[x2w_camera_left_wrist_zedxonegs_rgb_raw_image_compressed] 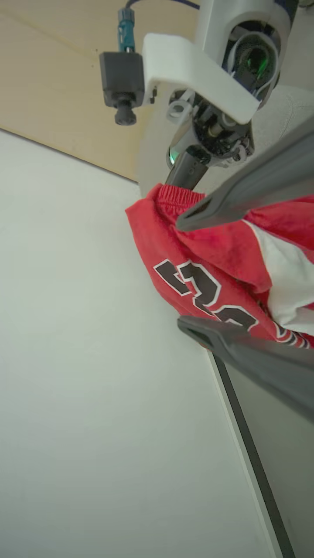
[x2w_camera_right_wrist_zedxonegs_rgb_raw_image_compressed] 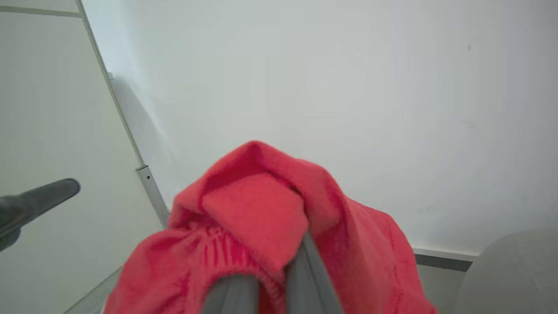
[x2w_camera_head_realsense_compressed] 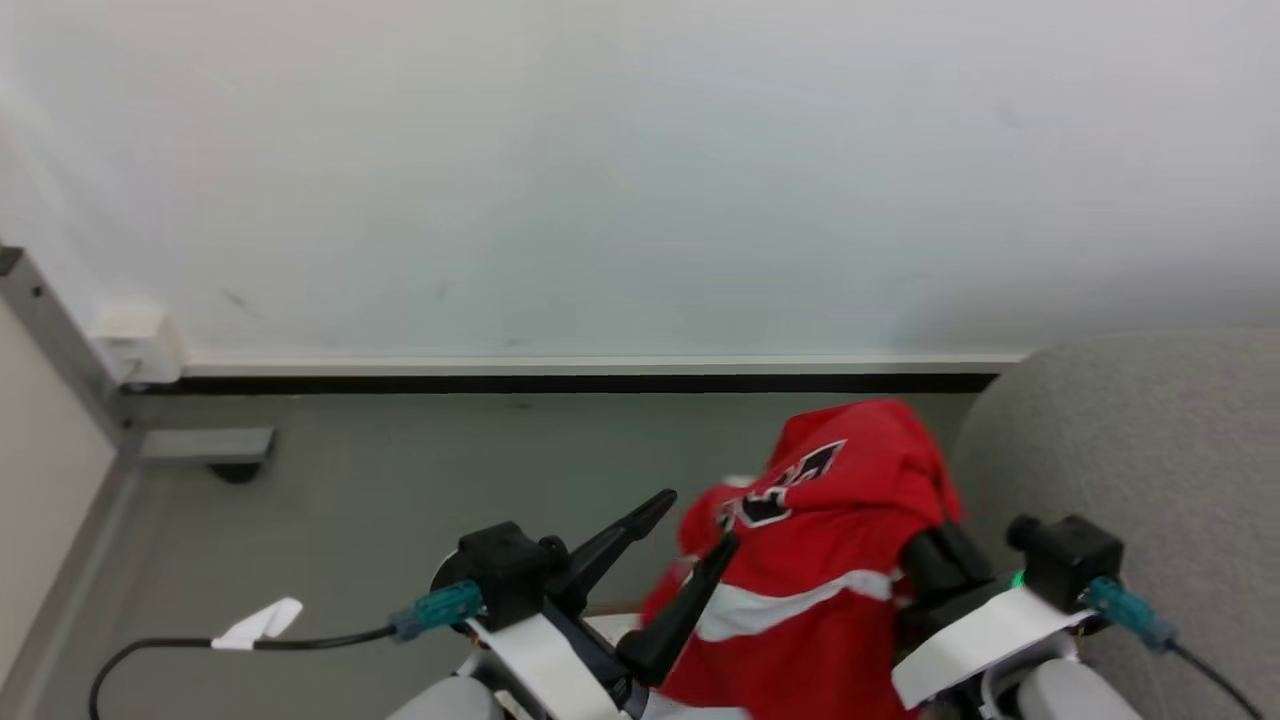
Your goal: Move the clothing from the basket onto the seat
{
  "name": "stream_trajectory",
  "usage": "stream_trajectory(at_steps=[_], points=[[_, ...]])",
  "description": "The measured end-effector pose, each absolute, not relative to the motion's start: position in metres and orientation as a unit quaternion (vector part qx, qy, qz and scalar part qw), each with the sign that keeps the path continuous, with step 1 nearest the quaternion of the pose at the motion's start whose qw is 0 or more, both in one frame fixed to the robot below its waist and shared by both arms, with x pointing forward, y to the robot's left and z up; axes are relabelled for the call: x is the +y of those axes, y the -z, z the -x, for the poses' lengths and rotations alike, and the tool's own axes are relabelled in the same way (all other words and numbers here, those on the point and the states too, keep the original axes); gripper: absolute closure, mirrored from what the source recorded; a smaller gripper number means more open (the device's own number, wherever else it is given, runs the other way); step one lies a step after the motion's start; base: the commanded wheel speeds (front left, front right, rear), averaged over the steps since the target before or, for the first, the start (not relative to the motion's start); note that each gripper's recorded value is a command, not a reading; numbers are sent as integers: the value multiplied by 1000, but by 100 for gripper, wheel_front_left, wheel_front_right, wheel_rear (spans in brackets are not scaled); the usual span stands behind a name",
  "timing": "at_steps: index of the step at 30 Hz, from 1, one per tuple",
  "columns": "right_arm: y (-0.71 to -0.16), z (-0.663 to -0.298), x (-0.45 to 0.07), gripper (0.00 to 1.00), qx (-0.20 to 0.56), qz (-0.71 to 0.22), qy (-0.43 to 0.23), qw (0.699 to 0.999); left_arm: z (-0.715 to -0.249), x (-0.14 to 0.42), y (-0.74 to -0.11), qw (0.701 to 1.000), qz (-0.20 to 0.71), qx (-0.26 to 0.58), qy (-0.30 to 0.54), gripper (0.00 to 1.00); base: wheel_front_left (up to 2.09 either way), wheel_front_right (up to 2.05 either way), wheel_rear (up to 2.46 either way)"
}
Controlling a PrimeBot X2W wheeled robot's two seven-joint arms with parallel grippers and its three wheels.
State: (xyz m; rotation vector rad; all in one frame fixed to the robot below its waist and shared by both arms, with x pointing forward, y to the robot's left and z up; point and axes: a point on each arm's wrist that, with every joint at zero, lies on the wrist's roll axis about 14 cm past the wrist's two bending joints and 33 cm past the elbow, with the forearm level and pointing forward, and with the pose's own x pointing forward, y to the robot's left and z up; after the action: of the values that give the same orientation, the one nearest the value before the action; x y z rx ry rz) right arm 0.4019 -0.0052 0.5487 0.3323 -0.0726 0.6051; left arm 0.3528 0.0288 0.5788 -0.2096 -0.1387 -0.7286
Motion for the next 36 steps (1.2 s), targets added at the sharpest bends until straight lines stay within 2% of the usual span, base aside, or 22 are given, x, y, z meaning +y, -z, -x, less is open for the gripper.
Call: stream_trajectory(at_steps=[8, 18, 27, 36], points=[[-565, -408, -90, 100, -85, -139, -196, 967, -353, -13, -575, 899, 89, -68, 423, 0, 0, 0, 0], [-573, -375, -173, 100, -120, -112, -86, 983, -347, -70, -575, 856, 83, -78, 504, 0, 0, 0, 0], [-575, -339, -211, 100, -132, -108, -21, 985, -330, -112, -570, 819, 88, -72, 563, 0, 0, 0, 0], [-583, -321, -227, 100, -141, -107, 3, 984, -322, -122, -572, 812, 91, -74, 572, 0, 0, 0, 0]])
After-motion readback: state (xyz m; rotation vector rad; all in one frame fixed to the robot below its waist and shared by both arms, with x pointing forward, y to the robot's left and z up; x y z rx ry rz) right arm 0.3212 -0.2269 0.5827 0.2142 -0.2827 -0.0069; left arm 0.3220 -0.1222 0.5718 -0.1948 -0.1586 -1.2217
